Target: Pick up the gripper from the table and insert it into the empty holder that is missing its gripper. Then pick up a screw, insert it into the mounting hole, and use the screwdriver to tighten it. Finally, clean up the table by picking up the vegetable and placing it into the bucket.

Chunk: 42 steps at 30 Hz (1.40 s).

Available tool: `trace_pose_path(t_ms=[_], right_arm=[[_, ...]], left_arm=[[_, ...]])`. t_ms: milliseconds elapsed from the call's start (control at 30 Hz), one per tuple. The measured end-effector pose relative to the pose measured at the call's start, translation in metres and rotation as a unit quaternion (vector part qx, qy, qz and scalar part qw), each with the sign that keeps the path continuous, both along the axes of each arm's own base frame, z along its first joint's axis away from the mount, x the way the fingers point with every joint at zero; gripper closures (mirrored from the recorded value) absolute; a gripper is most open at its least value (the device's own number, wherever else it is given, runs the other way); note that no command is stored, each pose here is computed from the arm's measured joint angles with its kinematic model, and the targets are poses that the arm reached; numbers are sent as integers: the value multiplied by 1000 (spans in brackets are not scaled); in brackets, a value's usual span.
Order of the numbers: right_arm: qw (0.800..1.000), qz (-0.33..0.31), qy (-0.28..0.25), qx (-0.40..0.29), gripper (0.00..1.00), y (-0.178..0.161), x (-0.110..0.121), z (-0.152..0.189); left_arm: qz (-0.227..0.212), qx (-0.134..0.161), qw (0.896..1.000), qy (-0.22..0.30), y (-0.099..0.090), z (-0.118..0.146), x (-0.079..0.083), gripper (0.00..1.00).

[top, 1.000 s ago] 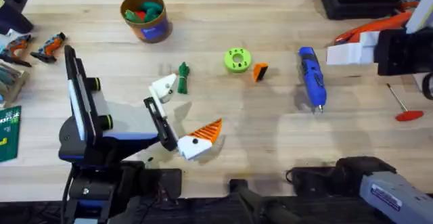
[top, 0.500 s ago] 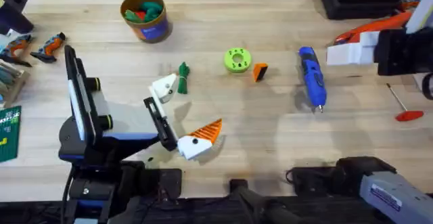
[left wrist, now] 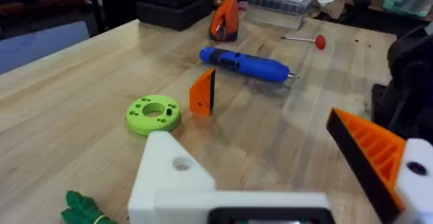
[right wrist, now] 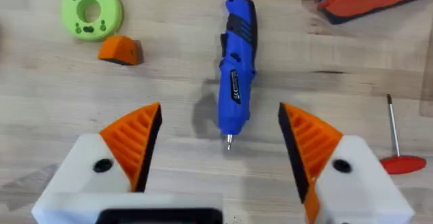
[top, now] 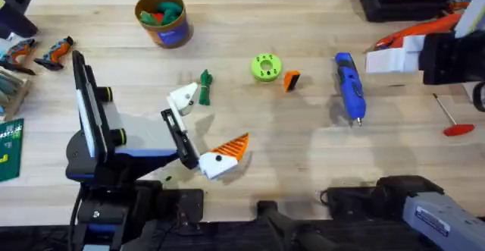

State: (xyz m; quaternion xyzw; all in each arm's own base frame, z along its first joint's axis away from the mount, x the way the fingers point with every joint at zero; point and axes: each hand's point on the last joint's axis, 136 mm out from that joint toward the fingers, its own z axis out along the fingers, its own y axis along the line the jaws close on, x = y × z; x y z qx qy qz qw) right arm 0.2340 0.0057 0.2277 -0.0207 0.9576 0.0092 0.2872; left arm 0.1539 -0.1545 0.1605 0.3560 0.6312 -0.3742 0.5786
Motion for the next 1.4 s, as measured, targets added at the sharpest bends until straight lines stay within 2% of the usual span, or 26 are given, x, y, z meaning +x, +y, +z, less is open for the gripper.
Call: trace_pose_path(t_ms=[667, 800, 1100, 1200, 1400], right_arm=[[1000, 4, 2, -3, 9, 0, -1, -1], [1000, 12, -25, -8, 9, 0, 10, 7], [1000, 11, -28, -5, 9, 2, 11, 9], [1000, 19, -16, 1, 9, 10, 6, 14], [999, 47, 13, 13, 11, 41, 16, 32]], left_arm=[[0, 0, 1000, 0, 0, 0, 0, 15], [0, 0, 1000, 0, 0, 0, 0, 15], [0, 0, 1000, 0, 0, 0, 0, 15], [0, 0, 1000, 0, 0, 0, 0, 15], [0, 0, 1000, 0, 0, 0, 0, 15]])
